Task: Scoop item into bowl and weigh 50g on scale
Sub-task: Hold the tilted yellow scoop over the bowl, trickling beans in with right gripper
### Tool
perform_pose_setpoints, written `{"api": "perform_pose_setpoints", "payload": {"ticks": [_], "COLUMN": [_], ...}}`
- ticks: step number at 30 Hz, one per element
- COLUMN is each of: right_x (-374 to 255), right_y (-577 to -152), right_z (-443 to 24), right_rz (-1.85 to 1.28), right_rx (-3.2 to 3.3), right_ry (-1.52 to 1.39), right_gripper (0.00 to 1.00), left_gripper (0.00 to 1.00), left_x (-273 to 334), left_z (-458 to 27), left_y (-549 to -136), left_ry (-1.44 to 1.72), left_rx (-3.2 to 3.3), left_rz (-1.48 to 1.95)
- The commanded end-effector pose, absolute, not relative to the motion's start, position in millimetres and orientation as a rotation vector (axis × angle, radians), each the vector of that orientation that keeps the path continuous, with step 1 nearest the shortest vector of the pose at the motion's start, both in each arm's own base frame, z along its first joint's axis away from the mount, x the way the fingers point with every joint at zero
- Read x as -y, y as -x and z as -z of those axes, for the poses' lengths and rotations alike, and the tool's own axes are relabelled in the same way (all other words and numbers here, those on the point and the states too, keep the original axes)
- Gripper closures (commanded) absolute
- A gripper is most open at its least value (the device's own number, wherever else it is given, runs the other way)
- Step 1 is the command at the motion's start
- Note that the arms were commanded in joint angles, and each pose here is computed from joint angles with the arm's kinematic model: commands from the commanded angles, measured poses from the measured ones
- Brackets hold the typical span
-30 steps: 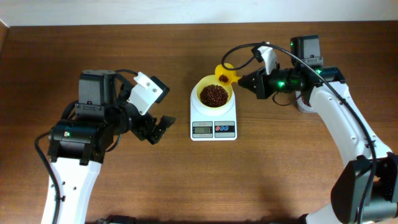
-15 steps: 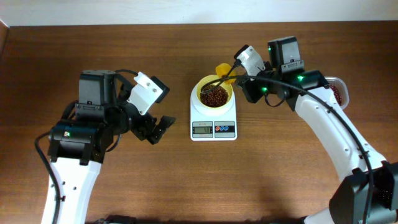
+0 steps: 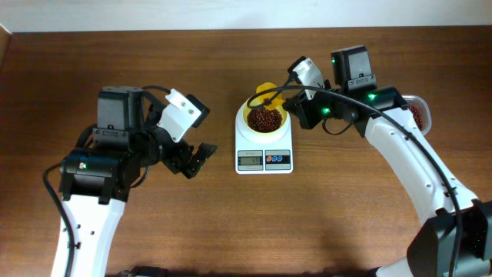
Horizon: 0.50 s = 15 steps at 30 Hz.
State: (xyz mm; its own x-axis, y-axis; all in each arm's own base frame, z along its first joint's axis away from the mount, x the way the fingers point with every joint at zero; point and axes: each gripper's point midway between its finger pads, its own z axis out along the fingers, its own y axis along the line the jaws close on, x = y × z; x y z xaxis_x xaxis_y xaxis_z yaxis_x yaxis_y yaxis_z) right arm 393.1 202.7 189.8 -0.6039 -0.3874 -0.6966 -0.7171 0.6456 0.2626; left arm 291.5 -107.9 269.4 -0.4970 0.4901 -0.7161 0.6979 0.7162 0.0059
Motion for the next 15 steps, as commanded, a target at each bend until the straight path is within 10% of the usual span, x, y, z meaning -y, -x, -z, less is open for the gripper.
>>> {"api": "perform_pose_setpoints", "payload": {"ticks": [1, 15], "right_x": [-209, -198], "right_y": [-388, -396], "right_z": [-204, -193], "right_rz": [-0.764, -0.589], "right_rx": [-2.228, -2.193], "right_ry": [0.853, 0.976], "right_gripper": [0.96, 0.96], "left_gripper": [0.01, 0.01], "left_x": [106, 106], "left_z": [-277, -277], "left_y": [-293, -293], "left_ry": [-0.904, -0.904], "left_rx": [-2.173, -2.173], "left_rz": [0.348, 0.349]}}
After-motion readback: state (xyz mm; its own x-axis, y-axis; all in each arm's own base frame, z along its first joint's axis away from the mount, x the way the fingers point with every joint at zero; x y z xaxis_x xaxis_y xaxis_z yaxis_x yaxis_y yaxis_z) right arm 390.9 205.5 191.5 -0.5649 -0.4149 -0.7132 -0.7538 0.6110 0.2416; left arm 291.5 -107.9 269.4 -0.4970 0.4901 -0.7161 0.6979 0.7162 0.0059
